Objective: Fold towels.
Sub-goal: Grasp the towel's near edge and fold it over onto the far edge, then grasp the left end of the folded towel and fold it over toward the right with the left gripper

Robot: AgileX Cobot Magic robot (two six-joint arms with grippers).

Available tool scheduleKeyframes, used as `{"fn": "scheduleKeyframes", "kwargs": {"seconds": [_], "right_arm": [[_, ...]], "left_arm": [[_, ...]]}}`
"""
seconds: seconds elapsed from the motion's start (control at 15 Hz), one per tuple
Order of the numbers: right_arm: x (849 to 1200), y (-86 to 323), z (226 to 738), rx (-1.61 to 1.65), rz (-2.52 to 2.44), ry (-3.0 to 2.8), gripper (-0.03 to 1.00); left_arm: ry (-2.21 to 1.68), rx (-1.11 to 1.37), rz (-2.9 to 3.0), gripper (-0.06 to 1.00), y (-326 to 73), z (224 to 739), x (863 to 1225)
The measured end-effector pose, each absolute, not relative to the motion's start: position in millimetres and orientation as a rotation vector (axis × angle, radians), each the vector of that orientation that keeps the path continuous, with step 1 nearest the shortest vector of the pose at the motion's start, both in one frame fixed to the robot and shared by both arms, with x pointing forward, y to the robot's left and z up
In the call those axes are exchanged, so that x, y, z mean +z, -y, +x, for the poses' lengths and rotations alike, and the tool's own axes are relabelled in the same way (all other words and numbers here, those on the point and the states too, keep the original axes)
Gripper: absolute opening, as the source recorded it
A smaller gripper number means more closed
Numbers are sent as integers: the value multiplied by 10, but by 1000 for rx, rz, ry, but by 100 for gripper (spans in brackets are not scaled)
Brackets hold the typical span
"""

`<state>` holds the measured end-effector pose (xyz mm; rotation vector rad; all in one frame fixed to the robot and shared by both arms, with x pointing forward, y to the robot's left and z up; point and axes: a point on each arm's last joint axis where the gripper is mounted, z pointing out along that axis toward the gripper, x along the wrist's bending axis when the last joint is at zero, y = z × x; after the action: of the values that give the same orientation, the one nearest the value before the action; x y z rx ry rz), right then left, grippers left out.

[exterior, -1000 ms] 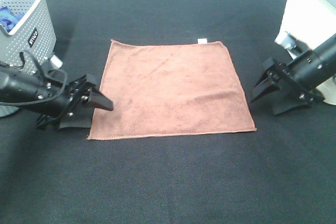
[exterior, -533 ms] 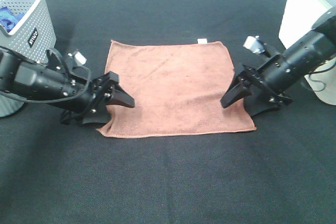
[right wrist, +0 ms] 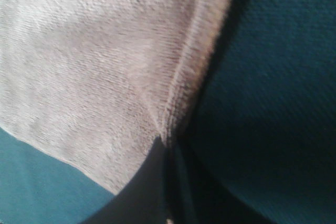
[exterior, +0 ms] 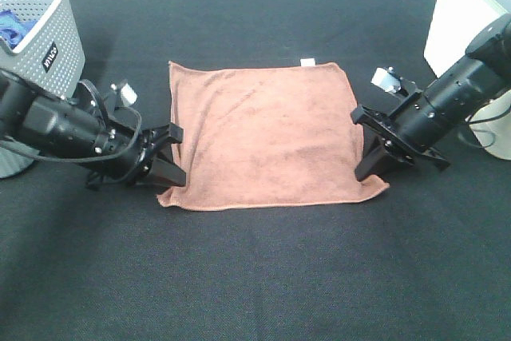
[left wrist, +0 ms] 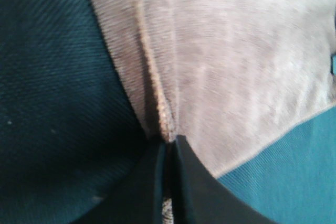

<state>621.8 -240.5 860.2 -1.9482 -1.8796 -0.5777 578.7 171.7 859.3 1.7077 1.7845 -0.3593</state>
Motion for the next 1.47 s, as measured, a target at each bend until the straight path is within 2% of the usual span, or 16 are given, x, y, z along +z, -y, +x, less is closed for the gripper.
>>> {"fn": "scheduleKeyframes", "kwargs": {"seconds": [0.27,0.6,0.8,0.93,1.27,1.33,1.47], "right_arm": [[8890,2442,6042,-508,-1920,1943,0],[8889,2435,5561,-410,-1907,1897,0],[8930,2437,5481,-407,-1906,1901,0],[9071,2434,5639,-481,-1913,1949,0],[9839,2303,6470,-901,-1922,2190,0],[9839,2303,6470,-901,-1922,2190,0],[9846,2288,6835,-952,-1973,2202,0]], "left_arm": [[-1772,-327,1827,2,-1773,5711,8810],[-1856,-391,1872,2,-1882,5305,8821],[-1871,-418,1875,2,-1910,5159,8843],[-1825,-370,1858,2,-1880,5290,8972],[-1663,-34,1713,2,-1779,6076,9540],[-1663,-34,1713,2,-1779,6076,9540],[-1627,125,1681,2,-1777,6402,9593]]}}
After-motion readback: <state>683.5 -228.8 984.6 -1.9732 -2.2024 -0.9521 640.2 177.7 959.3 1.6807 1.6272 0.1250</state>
